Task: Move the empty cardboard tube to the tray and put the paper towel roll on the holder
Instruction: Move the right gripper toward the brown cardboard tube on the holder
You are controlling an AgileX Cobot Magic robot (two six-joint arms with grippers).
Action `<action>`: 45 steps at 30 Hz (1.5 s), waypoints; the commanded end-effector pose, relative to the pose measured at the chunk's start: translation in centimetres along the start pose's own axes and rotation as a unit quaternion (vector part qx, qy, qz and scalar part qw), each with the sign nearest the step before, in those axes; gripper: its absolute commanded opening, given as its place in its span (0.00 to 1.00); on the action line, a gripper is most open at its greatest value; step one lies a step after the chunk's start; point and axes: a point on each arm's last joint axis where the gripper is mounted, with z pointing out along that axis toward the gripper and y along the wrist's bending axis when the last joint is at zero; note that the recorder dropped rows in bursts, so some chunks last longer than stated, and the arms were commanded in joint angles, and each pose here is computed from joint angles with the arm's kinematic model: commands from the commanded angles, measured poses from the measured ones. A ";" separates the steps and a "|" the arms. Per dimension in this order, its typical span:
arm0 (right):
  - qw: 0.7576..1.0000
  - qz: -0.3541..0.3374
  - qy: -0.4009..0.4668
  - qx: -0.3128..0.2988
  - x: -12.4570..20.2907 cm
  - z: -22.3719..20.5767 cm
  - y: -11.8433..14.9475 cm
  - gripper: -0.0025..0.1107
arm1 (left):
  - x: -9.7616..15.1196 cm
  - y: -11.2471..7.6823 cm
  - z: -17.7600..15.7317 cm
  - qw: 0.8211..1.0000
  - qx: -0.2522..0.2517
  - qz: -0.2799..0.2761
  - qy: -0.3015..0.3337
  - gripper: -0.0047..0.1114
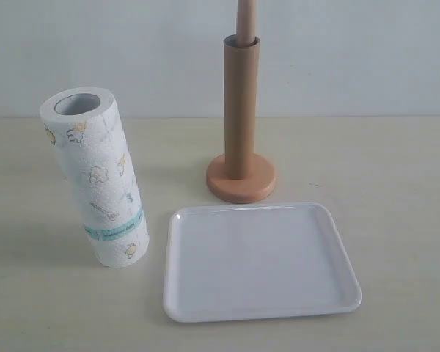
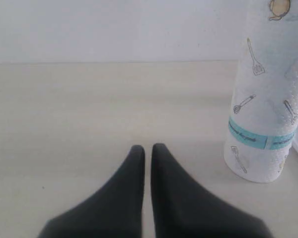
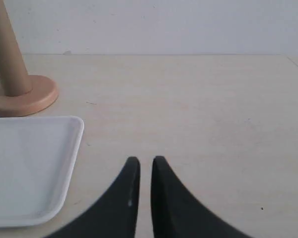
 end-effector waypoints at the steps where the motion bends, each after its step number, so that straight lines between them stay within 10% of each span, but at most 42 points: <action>1: 1.000 -0.008 -0.003 0.005 0.0 0.0 -0.1 0.10 | 0.1 0.0 0.0 1.000 -0.001 0.000 -0.002 0.08; 12: 0.965 -0.058 -0.255 0.011 -4.5 -1.2 0.1 0.10 | 0.1 0.0 0.0 1.000 -0.001 0.000 -0.002 0.08; 17: 0.860 -0.036 -0.509 0.006 -8.0 -4.7 0.2 0.10 | 0.1 0.0 0.0 1.000 -0.001 0.000 -0.002 0.08; 20: 0.791 0.109 -0.593 -0.104 -9.6 -7.0 0.4 0.10 | 0.1 0.0 0.0 1.000 -0.001 0.000 -0.002 0.08; 30: 0.963 0.172 -0.205 -0.034 -21.2 -1.5 0.4 0.10 | 0.1 0.0 0.0 1.000 -0.001 0.000 -0.002 0.08; 45: 0.984 0.085 0.141 -0.074 -13.3 16.8 5.5 0.10 | 0.1 0.0 0.0 1.000 -0.001 0.000 -0.002 0.08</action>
